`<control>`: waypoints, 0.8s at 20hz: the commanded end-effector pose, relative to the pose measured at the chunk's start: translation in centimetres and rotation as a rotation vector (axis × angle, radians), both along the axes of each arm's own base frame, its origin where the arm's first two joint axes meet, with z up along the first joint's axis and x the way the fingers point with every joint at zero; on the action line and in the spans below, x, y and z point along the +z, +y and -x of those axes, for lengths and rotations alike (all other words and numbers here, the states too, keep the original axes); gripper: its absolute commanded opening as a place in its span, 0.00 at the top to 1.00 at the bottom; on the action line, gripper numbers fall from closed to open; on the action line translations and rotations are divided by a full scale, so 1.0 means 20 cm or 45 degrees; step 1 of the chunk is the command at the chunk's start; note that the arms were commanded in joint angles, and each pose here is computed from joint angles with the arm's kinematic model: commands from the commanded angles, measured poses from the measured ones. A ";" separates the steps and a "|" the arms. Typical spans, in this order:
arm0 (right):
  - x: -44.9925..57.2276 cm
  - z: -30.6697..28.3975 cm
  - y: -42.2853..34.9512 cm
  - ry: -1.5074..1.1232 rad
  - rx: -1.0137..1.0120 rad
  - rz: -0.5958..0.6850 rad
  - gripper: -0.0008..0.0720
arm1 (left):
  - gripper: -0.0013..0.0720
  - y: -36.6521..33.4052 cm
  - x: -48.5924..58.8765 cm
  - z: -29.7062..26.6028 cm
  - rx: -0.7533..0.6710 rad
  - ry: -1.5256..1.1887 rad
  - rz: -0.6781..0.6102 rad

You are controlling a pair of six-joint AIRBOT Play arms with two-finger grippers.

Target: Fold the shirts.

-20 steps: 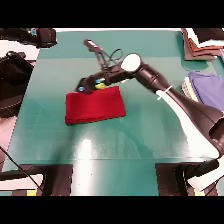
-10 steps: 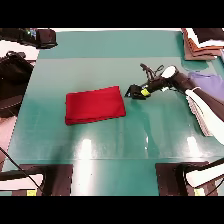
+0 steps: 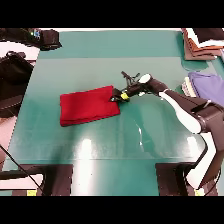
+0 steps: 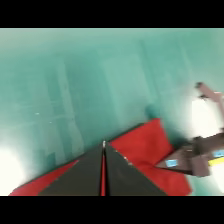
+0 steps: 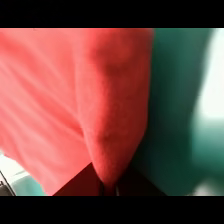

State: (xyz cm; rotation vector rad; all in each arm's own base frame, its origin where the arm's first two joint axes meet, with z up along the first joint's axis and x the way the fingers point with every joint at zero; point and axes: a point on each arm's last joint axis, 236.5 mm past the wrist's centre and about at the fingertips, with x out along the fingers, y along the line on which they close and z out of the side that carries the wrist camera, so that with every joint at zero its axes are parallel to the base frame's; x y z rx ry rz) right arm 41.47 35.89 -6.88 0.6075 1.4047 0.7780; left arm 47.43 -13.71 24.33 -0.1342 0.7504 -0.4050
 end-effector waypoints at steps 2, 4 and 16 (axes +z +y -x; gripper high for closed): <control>0.18 -0.17 0.07 -0.198 0.039 0.006 0.97 | 0.94 -0.15 0.00 0.05 -0.097 -0.012 -0.014; 0.35 -0.33 -0.18 -0.317 -0.020 0.115 0.97 | 0.94 -0.27 0.00 0.09 -0.187 -0.037 -0.042; 1.08 -0.54 -2.55 -0.560 -1.019 0.579 0.97 | 0.94 -0.64 0.08 0.21 -0.358 -0.121 0.016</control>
